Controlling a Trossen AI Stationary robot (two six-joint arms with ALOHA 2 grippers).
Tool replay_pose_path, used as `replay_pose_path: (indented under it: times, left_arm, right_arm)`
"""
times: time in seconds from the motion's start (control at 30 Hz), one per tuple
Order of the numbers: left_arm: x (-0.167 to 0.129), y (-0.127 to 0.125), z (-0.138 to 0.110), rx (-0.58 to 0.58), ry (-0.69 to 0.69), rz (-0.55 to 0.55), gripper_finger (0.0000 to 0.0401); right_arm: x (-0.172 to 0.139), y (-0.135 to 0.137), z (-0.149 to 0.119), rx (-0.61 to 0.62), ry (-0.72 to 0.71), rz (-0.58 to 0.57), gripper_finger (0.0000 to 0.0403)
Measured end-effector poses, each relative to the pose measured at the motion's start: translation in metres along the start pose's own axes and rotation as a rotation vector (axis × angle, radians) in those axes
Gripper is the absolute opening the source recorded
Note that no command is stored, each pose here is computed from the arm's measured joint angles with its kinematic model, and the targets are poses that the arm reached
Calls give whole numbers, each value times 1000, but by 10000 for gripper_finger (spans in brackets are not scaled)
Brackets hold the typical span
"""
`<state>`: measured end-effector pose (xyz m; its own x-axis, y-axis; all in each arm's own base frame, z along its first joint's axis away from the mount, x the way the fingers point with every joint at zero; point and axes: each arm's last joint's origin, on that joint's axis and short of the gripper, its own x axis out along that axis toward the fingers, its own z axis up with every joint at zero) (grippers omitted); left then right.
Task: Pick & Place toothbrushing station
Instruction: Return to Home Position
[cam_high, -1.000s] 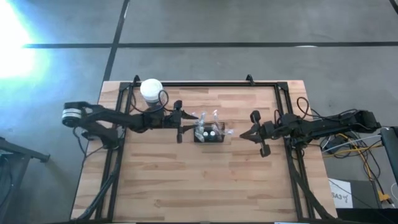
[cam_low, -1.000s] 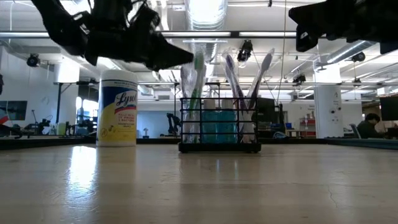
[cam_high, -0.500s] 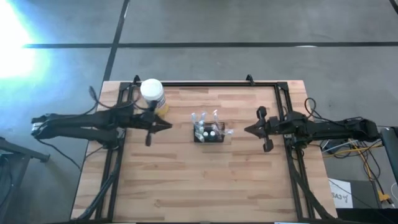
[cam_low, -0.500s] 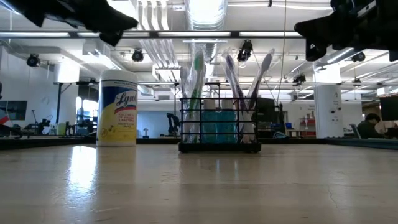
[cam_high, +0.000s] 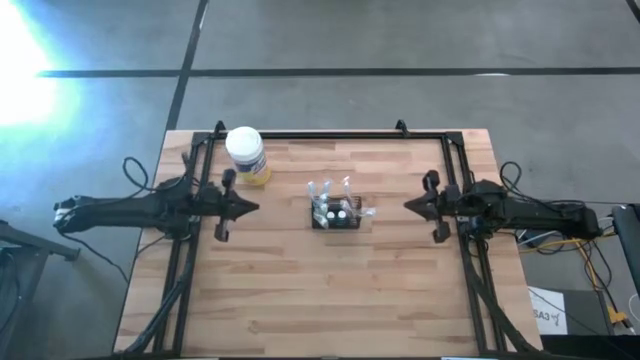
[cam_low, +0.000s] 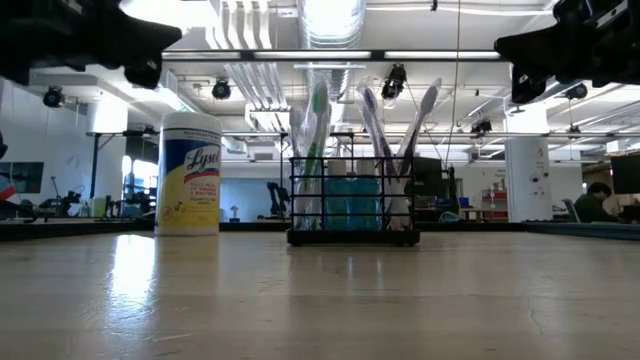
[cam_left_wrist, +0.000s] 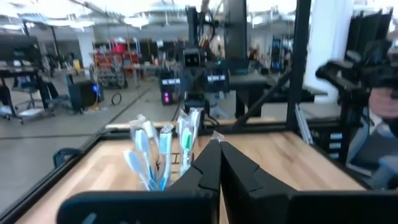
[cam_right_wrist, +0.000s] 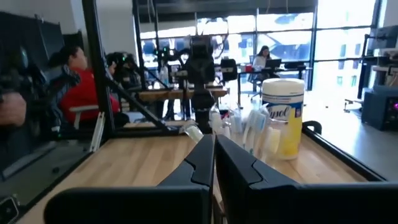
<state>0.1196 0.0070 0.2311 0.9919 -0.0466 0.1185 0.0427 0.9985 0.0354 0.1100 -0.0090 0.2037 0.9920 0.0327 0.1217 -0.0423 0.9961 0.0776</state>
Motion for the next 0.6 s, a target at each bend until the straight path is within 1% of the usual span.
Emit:
replay_pose_path:
  times: [0.1, 0.23, 0.3, 0.43, 0.6]
  left_arm:
    - [-7, -1, -13, -18, -37, 23, 4]
    - [-14, 1, -28, -66, -43, 102, 2]
    - [-16, 1, -32, -86, -58, 121, 3]
    - [-20, 1, -42, -79, -25, 148, 2]
    - [-24, 0, -54, -53, 42, 163, 1]
  right_arm:
    - [-5, 0, -5, 12, -30, -8, 13]
    - [-9, -3, -18, 58, -42, -82, 9]
    - [-10, -4, -23, 69, -16, -109, 8]
    - [-12, -6, -25, 66, -7, -182, 8]
    - [-15, -6, -25, 44, -6, -187, 8]
